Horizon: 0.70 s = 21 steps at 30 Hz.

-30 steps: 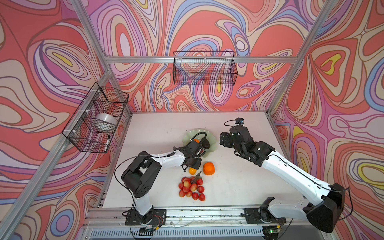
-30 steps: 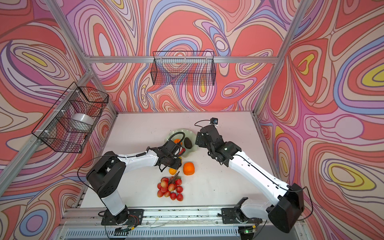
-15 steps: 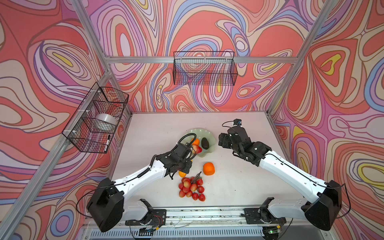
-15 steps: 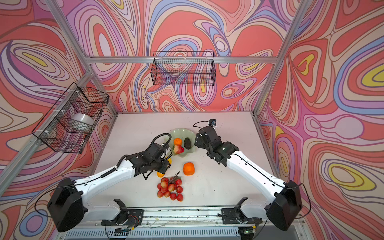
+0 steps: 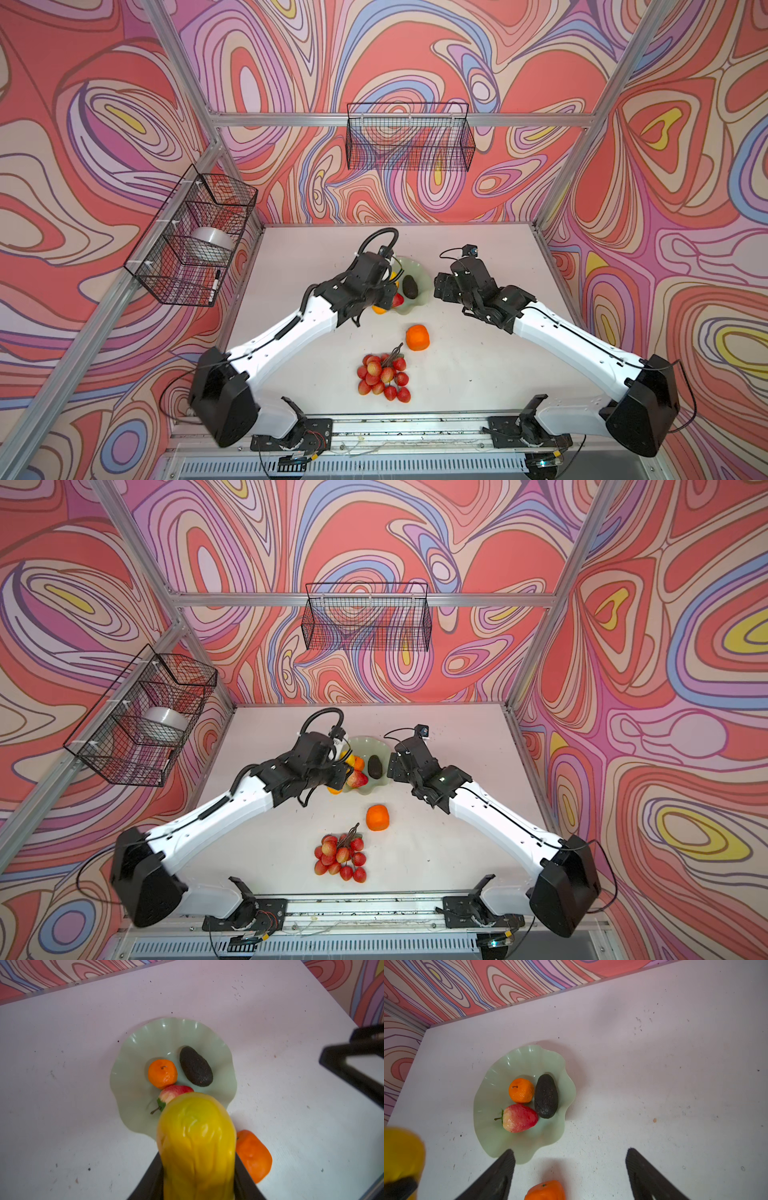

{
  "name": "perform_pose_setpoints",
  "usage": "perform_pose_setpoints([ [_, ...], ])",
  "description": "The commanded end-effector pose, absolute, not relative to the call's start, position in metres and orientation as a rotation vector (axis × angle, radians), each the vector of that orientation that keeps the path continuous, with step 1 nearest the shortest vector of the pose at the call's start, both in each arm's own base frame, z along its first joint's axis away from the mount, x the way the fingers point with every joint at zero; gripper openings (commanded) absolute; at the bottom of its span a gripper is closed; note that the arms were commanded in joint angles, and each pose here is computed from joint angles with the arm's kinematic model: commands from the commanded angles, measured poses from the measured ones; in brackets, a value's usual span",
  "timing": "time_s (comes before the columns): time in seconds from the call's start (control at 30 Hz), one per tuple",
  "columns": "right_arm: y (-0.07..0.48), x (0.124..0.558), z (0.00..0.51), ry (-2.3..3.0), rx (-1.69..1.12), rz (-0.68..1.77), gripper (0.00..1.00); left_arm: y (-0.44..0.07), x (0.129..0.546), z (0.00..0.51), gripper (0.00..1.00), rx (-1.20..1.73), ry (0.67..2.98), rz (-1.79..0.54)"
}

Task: Place and organize the fake fruits in the fruit bowl
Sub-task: 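Grasp the yellow bumpy fruit with the left gripper and place it in the bowl, then grasp the large orange fruit with the right gripper while the left arm withdraws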

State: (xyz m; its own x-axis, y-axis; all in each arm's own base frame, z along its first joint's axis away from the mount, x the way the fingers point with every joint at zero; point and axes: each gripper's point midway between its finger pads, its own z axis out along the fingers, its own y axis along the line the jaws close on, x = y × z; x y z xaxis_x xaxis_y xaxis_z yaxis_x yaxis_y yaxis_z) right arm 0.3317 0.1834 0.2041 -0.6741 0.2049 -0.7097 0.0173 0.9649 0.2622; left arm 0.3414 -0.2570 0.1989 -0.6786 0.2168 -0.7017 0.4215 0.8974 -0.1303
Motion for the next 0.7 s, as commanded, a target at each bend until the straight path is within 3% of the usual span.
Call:
perform_pose_setpoints([
  [0.0, 0.178, 0.319, 0.194, 2.334, 0.192, 0.325, 0.87, -0.28, 0.376, 0.185, 0.39, 0.469, 2.339, -0.395],
  [0.13, 0.178, 0.311, 0.185, 2.357, 0.207, 0.358, 0.86, -0.291, 0.41, 0.15, 0.38, 0.471, 2.414, -0.324],
  [0.43, 0.19, 0.306, 0.163, 2.429, 0.182, 0.409, 0.86, -0.288, 0.436, 0.097, 0.41, 0.44, 2.505, -0.274],
  [0.67, 0.2, 0.304, 0.148, 2.479, 0.164, 0.435, 0.85, -0.297, 0.44, 0.115, 0.72, 0.425, 2.465, -0.338],
])
